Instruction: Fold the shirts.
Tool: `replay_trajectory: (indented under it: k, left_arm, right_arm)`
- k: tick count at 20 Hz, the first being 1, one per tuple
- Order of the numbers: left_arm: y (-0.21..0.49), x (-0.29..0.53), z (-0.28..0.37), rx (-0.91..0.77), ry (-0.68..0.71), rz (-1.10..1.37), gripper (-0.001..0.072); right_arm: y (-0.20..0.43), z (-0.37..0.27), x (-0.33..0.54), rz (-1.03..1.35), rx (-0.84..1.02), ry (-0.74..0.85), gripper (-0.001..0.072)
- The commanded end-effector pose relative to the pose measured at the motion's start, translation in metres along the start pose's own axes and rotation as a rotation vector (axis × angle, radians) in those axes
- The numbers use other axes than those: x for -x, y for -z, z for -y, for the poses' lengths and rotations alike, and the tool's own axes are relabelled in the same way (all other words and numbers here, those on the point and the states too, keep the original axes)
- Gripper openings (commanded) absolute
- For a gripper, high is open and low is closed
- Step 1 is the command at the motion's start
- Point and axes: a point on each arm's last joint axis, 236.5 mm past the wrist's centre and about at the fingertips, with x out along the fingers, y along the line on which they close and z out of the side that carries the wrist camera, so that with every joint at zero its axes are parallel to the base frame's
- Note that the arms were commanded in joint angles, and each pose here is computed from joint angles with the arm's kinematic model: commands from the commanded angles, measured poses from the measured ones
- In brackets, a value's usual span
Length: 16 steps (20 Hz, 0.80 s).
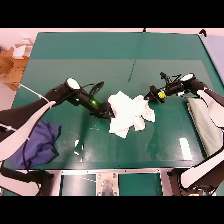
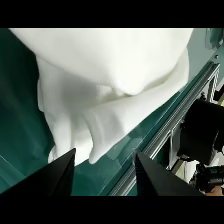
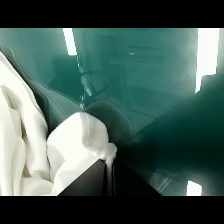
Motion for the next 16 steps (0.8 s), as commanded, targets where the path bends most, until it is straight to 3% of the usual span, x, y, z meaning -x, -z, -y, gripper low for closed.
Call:
replay_trajectory:
  k: [1, 2, 4, 9, 13, 16]
  left_arm:
    - [-0.001, -0.016, -0.004, 0.022, 0.002, 0.004, 0.0422]
    - [-0.007, -0.016, 0.003, 0.014, 0.029, 0.03, 0.0344]
    - [-0.023, -0.014, 0.017, -0.011, 0.088, 0.099, 0.0028]
    - [-0.058, 0.053, 0.067, -0.146, 0.159, 0.226, 0.0022]
    - [-0.082, 0.23, 0.158, -0.411, 0.029, 0.626, 0.0022]
    - [-0.03, 0.373, 0.267, -0.693, -0.09, 1.026, 0.0021]
  right_arm:
    - [-0.001, -0.003, 0.001, -0.002, 0.006, -0.008, 0.0019]
    - [-0.001, -0.004, 0.001, -0.001, 0.007, -0.008, 0.0019]
    - [-0.002, -0.008, 0.002, 0.0, 0.005, -0.023, 0.0018]
    - [-0.019, -0.072, 0.08, 0.068, 0.106, -0.168, 0.0016]
    - [-0.03, -0.169, 0.243, 0.433, 0.333, -0.23, 0.0016]
    - [0.016, -0.248, 0.368, 0.746, 0.548, -0.221, 0.0016]
